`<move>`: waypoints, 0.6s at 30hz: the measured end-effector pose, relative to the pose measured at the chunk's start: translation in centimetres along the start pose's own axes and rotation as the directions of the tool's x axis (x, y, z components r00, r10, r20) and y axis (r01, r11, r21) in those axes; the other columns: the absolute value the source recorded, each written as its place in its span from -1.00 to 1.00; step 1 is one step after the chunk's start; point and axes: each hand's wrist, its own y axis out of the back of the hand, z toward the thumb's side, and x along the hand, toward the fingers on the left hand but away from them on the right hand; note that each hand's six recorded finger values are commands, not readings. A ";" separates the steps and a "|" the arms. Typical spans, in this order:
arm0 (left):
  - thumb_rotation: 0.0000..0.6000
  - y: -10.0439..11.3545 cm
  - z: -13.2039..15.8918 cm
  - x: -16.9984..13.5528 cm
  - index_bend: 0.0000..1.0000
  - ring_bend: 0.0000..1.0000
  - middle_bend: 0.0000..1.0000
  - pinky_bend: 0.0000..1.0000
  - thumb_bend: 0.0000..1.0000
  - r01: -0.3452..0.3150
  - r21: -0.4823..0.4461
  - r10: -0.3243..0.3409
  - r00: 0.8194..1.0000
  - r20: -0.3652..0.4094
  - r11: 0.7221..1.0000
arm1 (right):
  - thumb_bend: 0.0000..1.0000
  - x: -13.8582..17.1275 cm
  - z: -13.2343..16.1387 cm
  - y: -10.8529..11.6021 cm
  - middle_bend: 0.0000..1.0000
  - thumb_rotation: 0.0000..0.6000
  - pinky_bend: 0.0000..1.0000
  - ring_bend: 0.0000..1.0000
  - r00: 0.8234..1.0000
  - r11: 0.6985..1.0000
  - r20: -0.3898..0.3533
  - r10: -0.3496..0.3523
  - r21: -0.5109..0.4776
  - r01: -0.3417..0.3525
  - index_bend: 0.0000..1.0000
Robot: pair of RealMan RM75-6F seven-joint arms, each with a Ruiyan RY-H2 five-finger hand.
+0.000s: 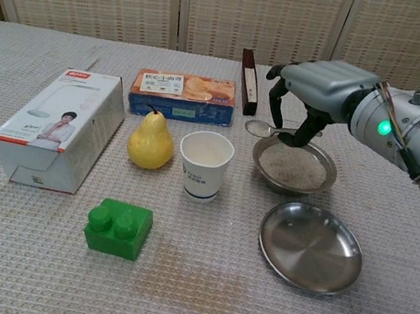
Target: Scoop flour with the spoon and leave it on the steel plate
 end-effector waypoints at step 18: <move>1.00 -0.3 -0.1 0.2 -1.00 -1.00 -1.00 -0.77 -0.17 0.019 -0.004 -0.019 1.000 -0.002 1.000 | -0.14 -1.0 7.2 1.4 -0.86 1.00 -1.00 -1.00 0.996 0.960 -0.079 -0.034 0.276 0.055 0.53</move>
